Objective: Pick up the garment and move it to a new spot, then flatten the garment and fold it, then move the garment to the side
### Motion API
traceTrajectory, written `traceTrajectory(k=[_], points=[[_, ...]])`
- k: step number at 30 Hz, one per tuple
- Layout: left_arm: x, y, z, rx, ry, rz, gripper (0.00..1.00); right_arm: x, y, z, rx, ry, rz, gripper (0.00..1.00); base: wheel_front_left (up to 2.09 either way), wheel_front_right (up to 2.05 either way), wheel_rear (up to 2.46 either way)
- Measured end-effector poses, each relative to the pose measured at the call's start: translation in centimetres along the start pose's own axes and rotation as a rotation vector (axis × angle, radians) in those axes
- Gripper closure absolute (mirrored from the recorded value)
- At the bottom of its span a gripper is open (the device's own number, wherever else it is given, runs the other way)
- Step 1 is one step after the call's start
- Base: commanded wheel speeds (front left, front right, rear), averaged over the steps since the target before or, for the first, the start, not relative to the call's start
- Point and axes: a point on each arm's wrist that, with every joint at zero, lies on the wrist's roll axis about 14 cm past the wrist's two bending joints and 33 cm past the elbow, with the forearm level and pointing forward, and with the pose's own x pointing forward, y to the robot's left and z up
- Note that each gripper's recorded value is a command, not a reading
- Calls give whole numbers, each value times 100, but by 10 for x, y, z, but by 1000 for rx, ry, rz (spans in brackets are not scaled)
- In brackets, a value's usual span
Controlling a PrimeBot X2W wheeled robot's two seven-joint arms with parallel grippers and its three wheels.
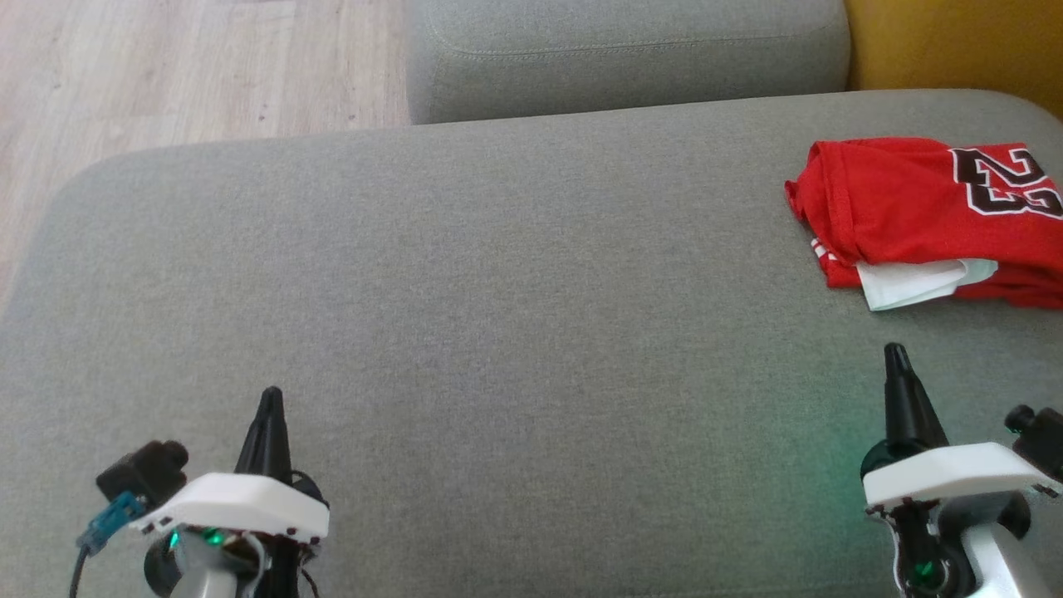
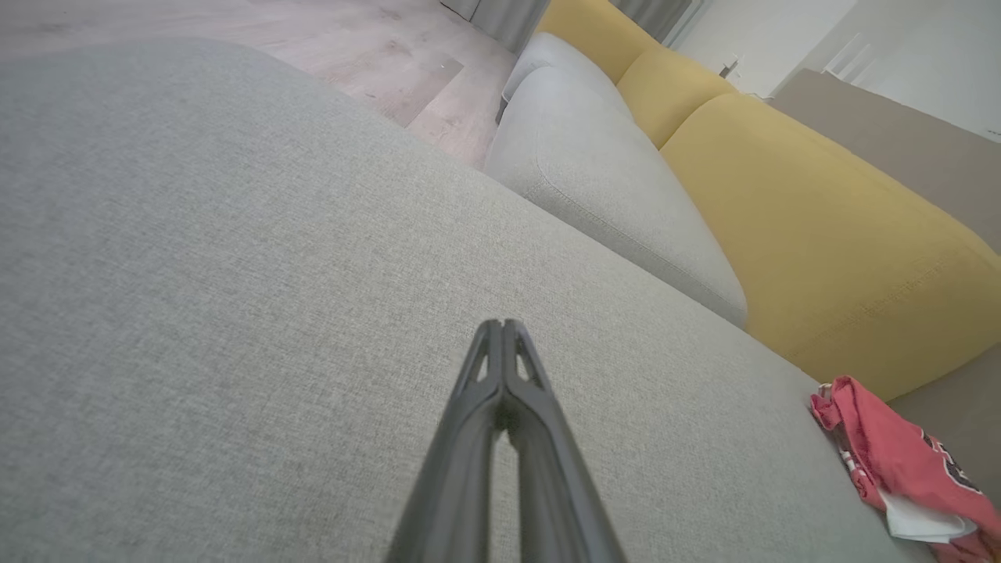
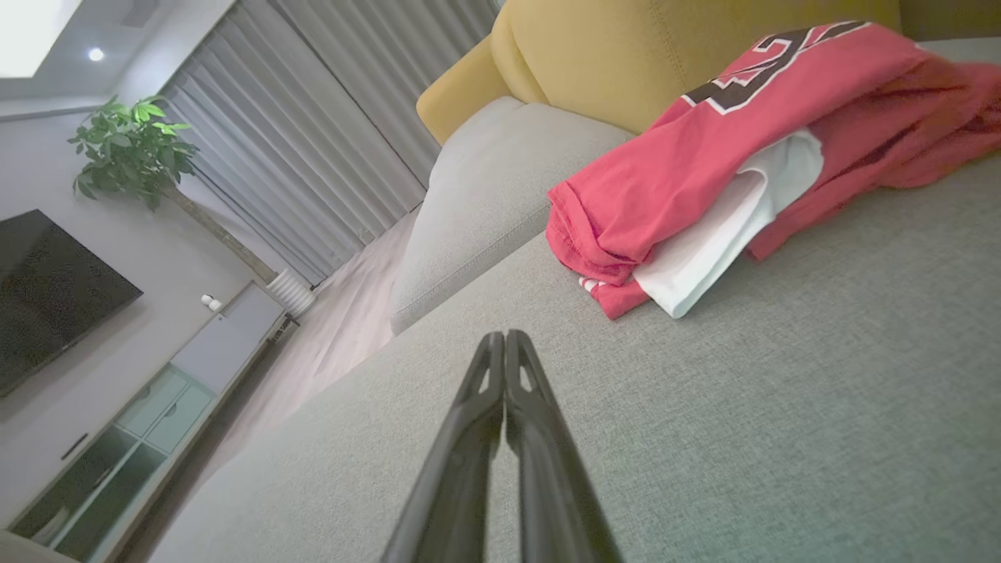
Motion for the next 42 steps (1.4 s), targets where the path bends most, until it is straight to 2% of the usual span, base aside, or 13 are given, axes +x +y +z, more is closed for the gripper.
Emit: traceTrajectory(k=[42], points=[[3,7,4,-504,48,2,100,1,-6,11,479,-35,-48,100,0,0,0]])
